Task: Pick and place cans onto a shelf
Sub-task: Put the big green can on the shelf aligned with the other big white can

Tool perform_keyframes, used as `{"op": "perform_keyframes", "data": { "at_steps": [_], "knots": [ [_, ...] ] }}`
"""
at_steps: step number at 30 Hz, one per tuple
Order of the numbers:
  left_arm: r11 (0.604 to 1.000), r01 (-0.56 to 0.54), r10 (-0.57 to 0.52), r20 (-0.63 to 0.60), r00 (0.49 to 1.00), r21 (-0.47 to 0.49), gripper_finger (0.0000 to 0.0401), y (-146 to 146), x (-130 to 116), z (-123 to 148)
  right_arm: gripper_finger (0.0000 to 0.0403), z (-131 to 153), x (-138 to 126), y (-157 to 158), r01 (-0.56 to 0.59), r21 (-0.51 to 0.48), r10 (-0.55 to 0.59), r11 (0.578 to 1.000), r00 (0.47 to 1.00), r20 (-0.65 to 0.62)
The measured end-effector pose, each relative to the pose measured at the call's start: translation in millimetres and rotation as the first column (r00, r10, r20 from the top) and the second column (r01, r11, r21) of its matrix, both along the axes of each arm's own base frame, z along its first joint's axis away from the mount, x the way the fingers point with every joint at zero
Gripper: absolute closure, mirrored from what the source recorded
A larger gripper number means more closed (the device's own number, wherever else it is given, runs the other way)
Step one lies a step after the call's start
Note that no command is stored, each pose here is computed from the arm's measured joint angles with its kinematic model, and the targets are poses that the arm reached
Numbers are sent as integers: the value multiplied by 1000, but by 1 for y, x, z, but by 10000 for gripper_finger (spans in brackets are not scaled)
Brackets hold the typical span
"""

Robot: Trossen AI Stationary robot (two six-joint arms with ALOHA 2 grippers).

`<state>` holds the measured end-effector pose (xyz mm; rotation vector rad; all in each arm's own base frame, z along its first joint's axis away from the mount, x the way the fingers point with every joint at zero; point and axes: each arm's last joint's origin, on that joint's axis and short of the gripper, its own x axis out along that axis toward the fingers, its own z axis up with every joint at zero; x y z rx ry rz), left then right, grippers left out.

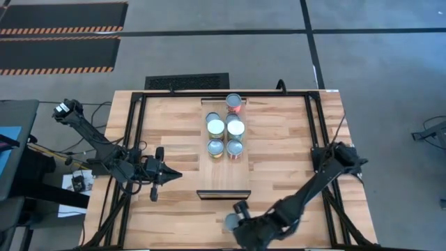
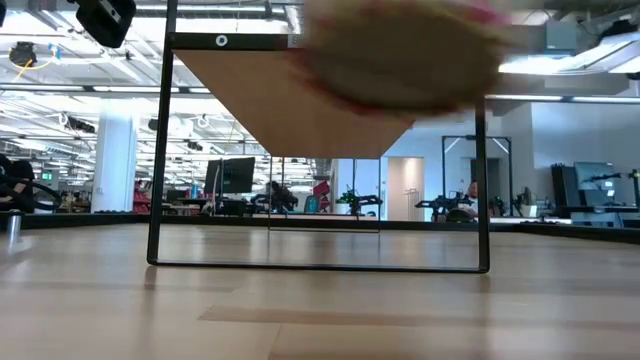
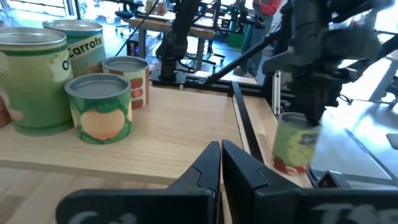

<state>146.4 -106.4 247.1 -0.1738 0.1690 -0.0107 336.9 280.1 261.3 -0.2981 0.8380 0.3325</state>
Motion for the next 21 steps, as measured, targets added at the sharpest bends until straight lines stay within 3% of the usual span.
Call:
{"op": "perform_keyframes", "data": {
  "at_steps": [9, 21],
  "knots": [
    [1000, 2, -2, -1, 1000, 10, 397, 0, 0, 0, 385, 11, 67, -18, -44, -12, 45, 999, 998, 44],
    [1000, 8, -8, -5, 1000, 12, 397, 0, 0, 0, 384, -25, 89, -18, -36, -7, 35, 999, 997, -73]
  ]
}}
